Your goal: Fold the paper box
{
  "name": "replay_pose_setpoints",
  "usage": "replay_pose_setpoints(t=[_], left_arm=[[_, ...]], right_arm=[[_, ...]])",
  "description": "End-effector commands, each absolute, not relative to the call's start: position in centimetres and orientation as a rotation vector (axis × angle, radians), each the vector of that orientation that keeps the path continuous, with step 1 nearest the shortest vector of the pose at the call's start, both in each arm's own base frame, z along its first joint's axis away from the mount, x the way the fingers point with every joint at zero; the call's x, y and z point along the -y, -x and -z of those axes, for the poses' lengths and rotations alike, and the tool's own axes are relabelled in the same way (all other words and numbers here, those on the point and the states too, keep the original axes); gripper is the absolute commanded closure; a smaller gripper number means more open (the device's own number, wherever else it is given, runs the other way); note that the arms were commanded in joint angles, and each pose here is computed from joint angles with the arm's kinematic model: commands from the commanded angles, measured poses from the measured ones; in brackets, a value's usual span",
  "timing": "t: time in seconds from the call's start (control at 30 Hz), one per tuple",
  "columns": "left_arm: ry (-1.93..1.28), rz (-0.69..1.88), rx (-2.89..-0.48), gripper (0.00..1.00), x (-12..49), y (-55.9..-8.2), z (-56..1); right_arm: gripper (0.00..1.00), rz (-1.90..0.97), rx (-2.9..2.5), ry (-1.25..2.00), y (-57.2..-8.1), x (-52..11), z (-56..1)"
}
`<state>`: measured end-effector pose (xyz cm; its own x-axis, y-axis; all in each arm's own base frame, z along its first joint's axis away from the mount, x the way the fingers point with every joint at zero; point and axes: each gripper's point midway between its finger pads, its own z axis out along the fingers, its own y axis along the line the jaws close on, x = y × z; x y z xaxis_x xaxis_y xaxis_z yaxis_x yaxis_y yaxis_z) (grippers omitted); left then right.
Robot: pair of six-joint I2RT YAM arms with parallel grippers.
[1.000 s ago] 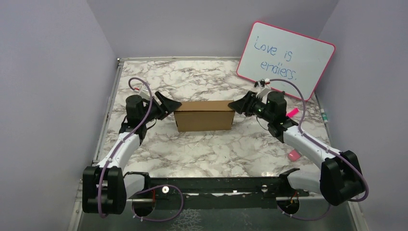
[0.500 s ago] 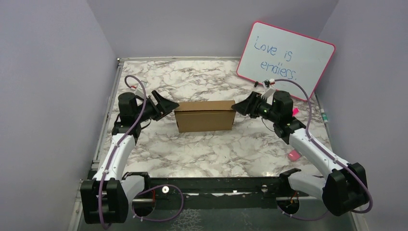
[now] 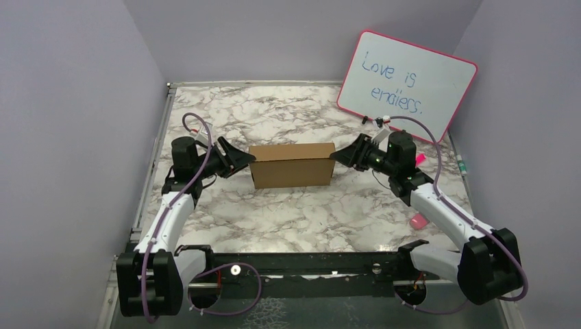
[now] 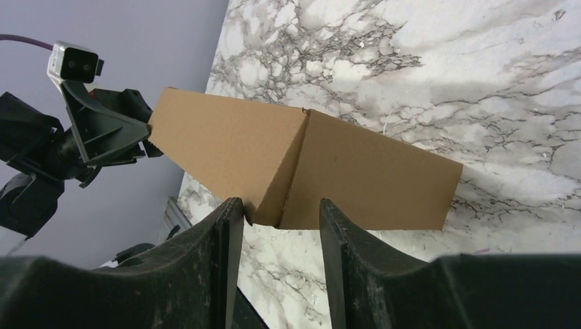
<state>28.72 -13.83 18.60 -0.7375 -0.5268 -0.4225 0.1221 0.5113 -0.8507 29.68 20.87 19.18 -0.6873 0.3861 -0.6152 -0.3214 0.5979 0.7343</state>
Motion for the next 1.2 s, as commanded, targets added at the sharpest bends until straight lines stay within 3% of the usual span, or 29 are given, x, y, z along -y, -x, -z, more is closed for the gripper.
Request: replay_pose_setpoints(t=[0.0, 0.2, 0.47, 0.8, 1.17], left_arm=[[0.362, 1.233, -2.144, 0.46, 13.6, -28.0, -16.0], [0.489, 1.17, -2.21, 0.52, 12.5, -27.5, -12.8], [0.701, 1.216, -2.246, 0.63, 11.6, -26.5, -9.2], [0.708, 1.19, -2.255, 0.73, 11.3, -26.2, -8.5], [0.647, 1.134, -2.278, 0.74, 10.9, -26.4, -9.1]], right_arm=[[0.55, -1.139, -2.081, -0.087, -29.5, -20.4, -16.5], [0.66, -1.117, -2.132, -0.104, -29.0, -19.9, -13.9], [0.7, -1.131, -2.135, -0.082, -28.7, -19.9, -13.8], [0.63, -1.266, -2.015, -0.049, -30.3, -21.0, -19.2], [0.56, -1.37, -2.039, -0.107, -30.9, -21.6, -18.6]])
